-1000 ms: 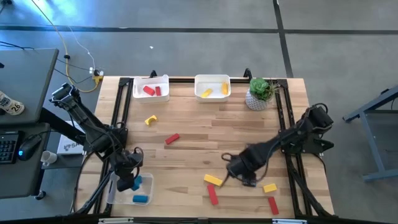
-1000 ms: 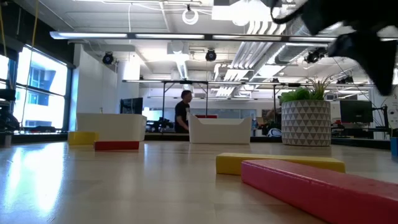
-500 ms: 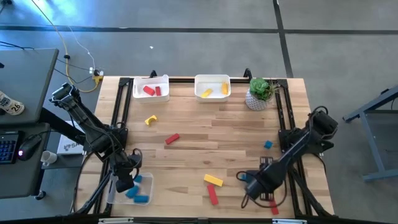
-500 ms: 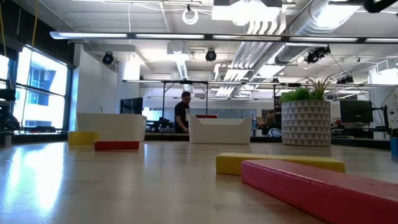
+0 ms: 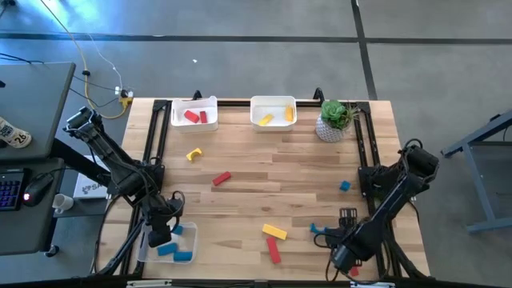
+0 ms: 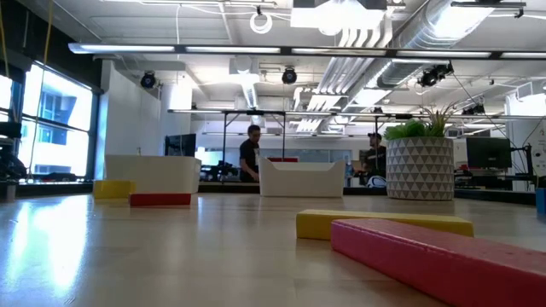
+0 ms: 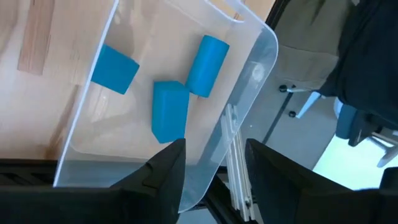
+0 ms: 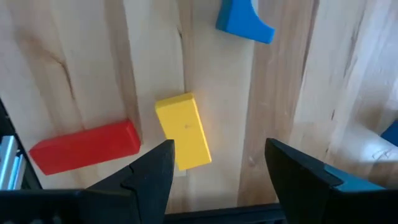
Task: Sort & place blocks by color
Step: Put the yellow block into the right white bin
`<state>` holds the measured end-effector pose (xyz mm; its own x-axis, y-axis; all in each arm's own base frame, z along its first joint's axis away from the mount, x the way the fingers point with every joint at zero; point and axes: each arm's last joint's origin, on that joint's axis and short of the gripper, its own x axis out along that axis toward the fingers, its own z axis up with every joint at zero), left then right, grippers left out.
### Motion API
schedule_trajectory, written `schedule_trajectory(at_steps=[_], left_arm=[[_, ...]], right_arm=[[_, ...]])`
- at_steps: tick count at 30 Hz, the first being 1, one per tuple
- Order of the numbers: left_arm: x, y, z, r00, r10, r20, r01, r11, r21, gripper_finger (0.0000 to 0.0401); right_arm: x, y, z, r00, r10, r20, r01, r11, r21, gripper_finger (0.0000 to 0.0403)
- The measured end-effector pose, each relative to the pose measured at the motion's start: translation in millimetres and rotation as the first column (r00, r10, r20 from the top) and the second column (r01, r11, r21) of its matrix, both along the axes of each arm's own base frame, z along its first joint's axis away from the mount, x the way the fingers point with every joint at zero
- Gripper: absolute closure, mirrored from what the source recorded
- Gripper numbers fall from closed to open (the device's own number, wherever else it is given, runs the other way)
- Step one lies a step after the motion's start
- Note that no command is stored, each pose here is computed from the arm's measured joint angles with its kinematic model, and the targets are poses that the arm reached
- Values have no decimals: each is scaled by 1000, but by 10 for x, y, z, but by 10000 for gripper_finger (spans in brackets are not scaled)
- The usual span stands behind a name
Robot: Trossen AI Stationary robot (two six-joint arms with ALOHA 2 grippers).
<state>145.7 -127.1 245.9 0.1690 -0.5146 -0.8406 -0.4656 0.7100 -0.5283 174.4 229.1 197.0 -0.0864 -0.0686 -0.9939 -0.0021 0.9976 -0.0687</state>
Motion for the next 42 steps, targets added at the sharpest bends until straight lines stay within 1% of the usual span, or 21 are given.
schedule_trajectory(at_steps=[4,7,11,16,19,24,26,29,36,38,42], left_arm=[[13,-9,10,999,-25,30,26,1000,-7,249],[56,-42,42,990,-75,118,79,996,-31,249],[155,-74,114,959,-106,264,129,989,-71,249],[280,-55,199,910,-100,403,156,982,-109,249],[328,-15,217,893,-97,440,158,982,-105,249],[398,85,218,868,-108,484,157,986,-62,249],[425,129,218,860,-111,498,153,987,-46,249],[462,192,218,850,-111,515,144,989,-25,249],[519,302,217,835,-108,539,123,992,8,249],[532,329,217,830,-111,547,120,993,19,249],[559,387,217,820,-112,561,105,993,44,249]], right_arm=[[-13,43,-3,1000,25,16,-25,999,23,167],[-16,75,-51,998,56,40,-59,997,56,167],[-42,61,-215,998,53,37,-56,993,100,167],[-94,-7,-390,999,36,25,-38,995,97,167],[-118,-31,-461,999,35,9,-36,993,116,167],[-163,-70,-580,1000,21,-23,-18,989,148,175],[-173,-86,-603,1000,8,-20,-5,989,151,190],[-182,-104,-622,1000,-9,-14,11,990,141,226],[-181,-116,-631,1000,-3,-7,4,992,124,343],[-180,-114,-631,1000,-3,-7,4,992,128,371],[-178,-115,-628,1000,-27,-2,27,992,122,373]])
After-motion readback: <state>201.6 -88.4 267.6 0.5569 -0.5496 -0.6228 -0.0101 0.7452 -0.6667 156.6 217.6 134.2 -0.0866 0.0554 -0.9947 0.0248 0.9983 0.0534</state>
